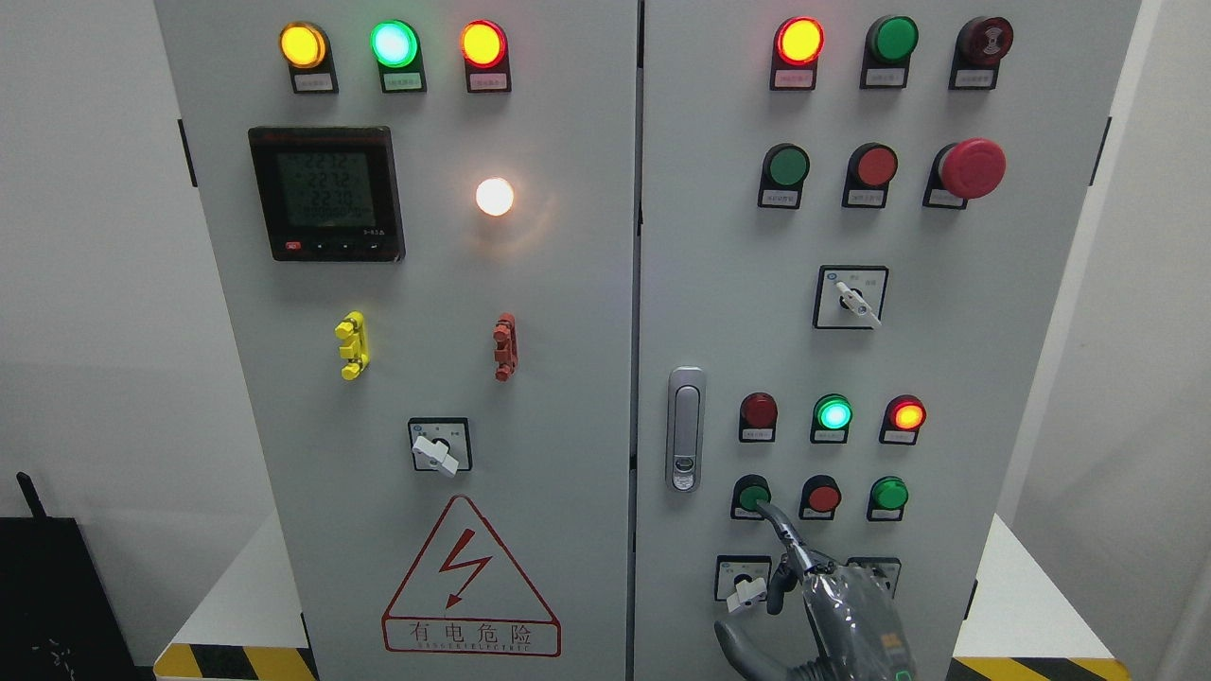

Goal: Press green start button

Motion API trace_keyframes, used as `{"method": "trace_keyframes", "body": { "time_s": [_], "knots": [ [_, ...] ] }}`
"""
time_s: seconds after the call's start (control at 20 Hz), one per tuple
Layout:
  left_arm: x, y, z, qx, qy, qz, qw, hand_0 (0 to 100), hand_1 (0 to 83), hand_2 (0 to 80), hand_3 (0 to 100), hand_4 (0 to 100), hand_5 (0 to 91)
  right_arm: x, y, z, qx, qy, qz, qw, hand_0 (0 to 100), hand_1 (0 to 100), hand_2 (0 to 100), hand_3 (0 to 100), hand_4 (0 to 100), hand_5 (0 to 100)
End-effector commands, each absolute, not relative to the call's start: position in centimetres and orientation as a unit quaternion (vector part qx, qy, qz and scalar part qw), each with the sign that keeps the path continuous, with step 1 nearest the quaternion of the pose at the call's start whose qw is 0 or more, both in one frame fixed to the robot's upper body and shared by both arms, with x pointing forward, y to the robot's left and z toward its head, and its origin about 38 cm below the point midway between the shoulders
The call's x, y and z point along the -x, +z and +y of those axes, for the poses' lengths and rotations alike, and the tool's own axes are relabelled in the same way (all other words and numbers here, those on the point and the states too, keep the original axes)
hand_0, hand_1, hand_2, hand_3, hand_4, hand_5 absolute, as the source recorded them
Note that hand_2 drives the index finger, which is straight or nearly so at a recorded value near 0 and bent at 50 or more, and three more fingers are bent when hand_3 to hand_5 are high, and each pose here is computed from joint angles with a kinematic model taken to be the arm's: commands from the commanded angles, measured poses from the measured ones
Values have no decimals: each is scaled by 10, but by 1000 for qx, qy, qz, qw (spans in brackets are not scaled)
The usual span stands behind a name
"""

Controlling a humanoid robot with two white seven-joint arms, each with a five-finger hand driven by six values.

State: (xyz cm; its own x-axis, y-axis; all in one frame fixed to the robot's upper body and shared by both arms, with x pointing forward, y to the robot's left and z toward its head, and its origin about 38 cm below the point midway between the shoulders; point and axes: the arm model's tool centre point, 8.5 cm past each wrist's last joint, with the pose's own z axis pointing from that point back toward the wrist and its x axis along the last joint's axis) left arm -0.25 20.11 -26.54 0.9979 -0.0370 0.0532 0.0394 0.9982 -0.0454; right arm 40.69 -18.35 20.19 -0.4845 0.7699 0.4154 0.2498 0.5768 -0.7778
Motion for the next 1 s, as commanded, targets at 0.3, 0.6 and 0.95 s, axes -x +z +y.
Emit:
{"method": "trace_keyframes", "body": {
  "time_s": [0.3,0.6,0.95],
  "knots": [
    [2,-265,201,23,-19,-27,999,120,556,0,0,0,0,-417,194,-181,313,336,-791,405,65,85,0,775,687,683],
    [3,-265,201,23,-19,-26,999,120,556,0,0,0,0,-417,194,-182,315,332,-792,405,64,85,0,776,686,683],
    [2,-265,201,23,-19,-27,999,120,556,0,0,0,0,-414,200,-182,314,327,-799,396,63,85,0,776,687,680]
  ]
}}
